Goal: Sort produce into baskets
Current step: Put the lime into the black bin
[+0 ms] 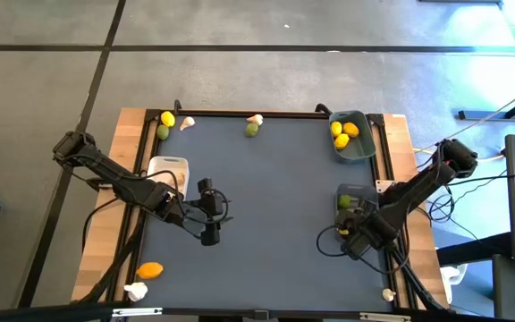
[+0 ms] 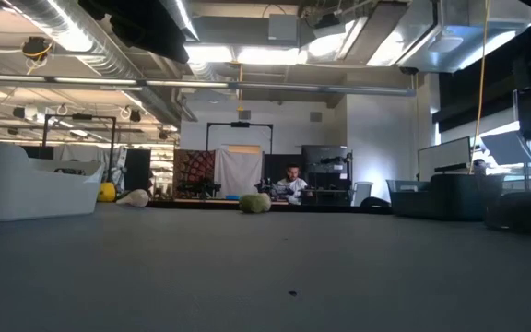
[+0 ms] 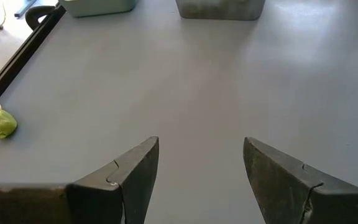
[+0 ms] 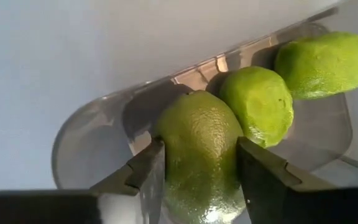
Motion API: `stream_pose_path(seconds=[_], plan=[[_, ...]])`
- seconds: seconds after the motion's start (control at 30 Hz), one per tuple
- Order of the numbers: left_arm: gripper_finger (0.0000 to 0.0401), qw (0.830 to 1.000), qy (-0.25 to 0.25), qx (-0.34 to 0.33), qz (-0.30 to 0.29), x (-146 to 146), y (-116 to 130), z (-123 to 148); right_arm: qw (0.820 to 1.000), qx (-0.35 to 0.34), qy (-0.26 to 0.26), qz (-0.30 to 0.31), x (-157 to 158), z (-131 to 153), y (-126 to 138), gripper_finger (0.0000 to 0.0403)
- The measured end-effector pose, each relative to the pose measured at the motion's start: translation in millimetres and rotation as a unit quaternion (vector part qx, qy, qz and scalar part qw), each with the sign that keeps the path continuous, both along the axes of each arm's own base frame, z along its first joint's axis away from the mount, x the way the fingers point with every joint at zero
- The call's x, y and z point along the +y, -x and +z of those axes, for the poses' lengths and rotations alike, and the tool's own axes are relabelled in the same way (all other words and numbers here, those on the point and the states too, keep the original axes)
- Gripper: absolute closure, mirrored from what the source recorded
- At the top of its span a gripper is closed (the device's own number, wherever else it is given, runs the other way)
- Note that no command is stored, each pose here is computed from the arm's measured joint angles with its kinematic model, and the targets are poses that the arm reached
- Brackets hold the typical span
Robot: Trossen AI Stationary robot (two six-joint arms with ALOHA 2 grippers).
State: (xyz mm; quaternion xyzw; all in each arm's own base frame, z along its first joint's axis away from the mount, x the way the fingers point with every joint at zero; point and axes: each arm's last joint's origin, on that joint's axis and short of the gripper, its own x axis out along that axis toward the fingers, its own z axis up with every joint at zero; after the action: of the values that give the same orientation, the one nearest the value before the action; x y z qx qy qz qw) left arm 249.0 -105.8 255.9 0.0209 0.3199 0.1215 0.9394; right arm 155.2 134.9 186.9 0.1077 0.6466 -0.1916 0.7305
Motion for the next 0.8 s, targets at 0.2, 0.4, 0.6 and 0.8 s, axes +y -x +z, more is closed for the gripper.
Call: stream_pose_path(seconds=[0.2,0.4,0.6,0.8], plan=[[0.0171,1.000,0.000,0.000,0.000,0,0,0,1.000,-0.003,0.002,0.000,0,0,0,0.0181],[0.0171,1.000,0.001,0.000,0.000,0,0,0,1.000,-0.007,0.006,0.000,0,0,0,0.0148],[0.0171,1.000,0.000,0.000,0.000,0,0,0,1.000,0.004,0.003,0.000,1,7,-1,0.0154],[0.0171,1.000,-0.001,0.000,-0.001,0,0,0,1.000,-0.001,0.013,0.010,5,34,-6,0.0162]])
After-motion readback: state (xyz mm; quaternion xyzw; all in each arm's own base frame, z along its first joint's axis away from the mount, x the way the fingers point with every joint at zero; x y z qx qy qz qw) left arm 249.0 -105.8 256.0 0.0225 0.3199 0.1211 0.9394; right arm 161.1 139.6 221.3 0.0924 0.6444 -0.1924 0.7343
